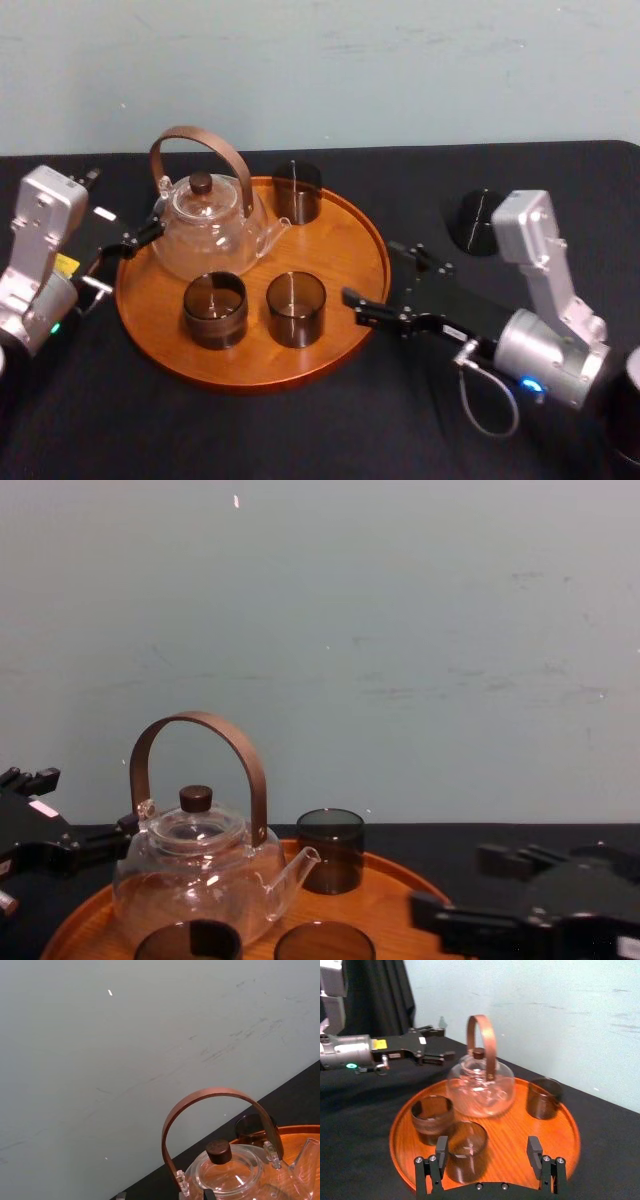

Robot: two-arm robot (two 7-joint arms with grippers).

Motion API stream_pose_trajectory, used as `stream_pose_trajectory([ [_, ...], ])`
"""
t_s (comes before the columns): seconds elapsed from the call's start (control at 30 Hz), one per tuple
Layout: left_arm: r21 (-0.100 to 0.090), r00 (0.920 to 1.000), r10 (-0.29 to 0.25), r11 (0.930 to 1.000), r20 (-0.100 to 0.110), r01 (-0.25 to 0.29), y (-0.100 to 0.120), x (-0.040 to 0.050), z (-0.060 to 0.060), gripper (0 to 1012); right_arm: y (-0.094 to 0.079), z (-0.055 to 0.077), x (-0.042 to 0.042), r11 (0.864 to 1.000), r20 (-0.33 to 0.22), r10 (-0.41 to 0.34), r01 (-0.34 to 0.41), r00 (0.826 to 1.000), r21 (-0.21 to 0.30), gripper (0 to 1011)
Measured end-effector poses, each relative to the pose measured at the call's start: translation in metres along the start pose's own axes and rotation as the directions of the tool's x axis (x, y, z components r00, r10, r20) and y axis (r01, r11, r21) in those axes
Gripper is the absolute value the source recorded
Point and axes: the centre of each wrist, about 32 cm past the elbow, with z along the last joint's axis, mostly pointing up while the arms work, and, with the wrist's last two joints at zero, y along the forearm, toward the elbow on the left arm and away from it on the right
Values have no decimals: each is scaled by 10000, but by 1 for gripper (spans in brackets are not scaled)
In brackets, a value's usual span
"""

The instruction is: Pick up the glass from the table and place it on the tray.

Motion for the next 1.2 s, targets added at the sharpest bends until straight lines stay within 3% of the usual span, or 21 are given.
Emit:
stream_pose_trajectory([
  [0.43,0,10000,1,10000,0,-1,0,0,0,1001,-508,-147,237,9910,-262,-1342,1341,9906,-58,1002],
  [0.83,0,10000,0,10000,0,0,0,0,0,1001,-691,-270,455,9696,-538,-2447,2438,9681,-226,1002],
  [1.2,0,10000,0,10000,0,0,0,0,0,1002,-738,-307,646,9501,-786,-3120,3110,9468,-249,1002],
])
